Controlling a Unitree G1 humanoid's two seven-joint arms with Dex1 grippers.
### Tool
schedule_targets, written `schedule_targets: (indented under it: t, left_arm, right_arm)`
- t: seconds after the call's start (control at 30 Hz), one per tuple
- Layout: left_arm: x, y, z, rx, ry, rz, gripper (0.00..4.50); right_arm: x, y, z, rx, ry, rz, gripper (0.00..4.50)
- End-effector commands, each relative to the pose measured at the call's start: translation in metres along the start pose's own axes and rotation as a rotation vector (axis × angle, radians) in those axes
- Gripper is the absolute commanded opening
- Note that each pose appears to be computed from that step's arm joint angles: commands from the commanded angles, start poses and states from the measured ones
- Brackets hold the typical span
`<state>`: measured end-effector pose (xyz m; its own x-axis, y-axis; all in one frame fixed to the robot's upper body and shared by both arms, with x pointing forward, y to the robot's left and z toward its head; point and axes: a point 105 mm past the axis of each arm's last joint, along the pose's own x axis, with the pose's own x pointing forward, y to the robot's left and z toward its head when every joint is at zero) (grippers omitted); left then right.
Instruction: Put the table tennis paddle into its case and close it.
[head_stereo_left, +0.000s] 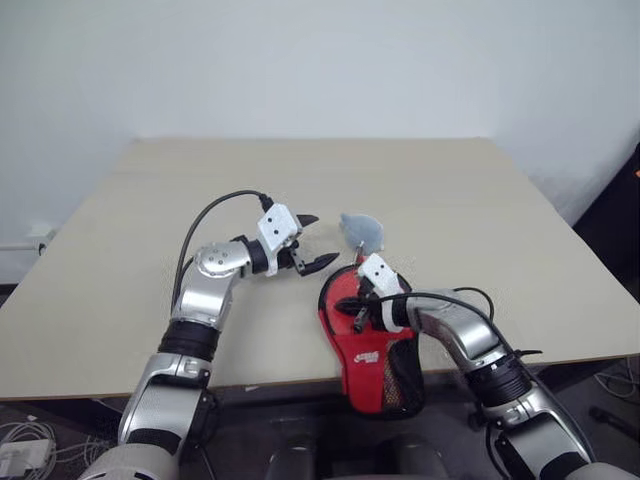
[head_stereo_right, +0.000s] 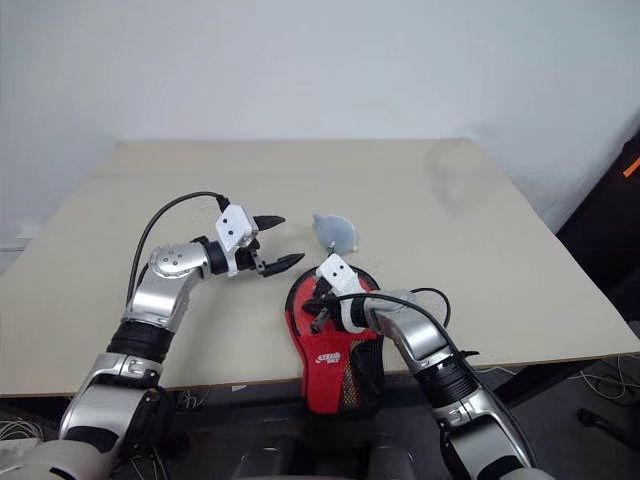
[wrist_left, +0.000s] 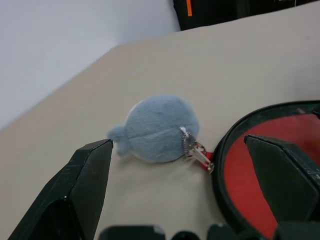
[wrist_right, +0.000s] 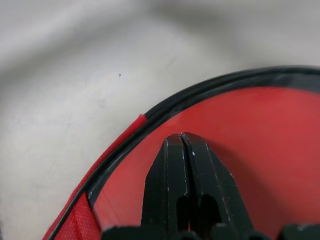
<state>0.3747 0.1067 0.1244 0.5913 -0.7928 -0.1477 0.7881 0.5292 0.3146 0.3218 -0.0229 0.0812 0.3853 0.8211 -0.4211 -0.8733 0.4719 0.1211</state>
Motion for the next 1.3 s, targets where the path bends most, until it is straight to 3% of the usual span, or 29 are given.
schedule_targets:
  t: [0.03, 0.17, 0.37, 0.47, 0.83, 1.3]
  left_arm:
    - [0.001, -0.005, 0.010, -0.001, -0.039, 0.025, 4.50]
    - [0.006, -0.023, 0.008, -0.049, -0.049, -0.005, 4.50]
    - [0.015, -0.047, 0.001, -0.145, -0.043, -0.054, 4.50]
    - [0.020, -0.056, -0.001, -0.197, -0.047, -0.079, 3.91]
    - [0.044, -0.083, -0.017, -0.270, 0.016, -0.152, 0.10]
    - [0.048, -0.096, -0.027, -0.208, 0.108, -0.201, 0.02]
  right_arm:
    - [-0.021, -0.014, 0.041, -0.057, -0.094, -0.019, 0.37]
    - [-0.038, -0.033, 0.069, -0.105, -0.127, -0.067, 1.57]
    - [-0.049, -0.061, 0.088, -0.155, -0.131, -0.154, 3.56]
    - [-0.048, -0.072, 0.093, -0.173, -0.132, -0.180, 4.50]
    - [-0.026, -0.105, 0.114, -0.202, -0.141, -0.270, 4.50]
    - [0.012, -0.113, 0.093, -0.100, -0.119, -0.347, 4.50]
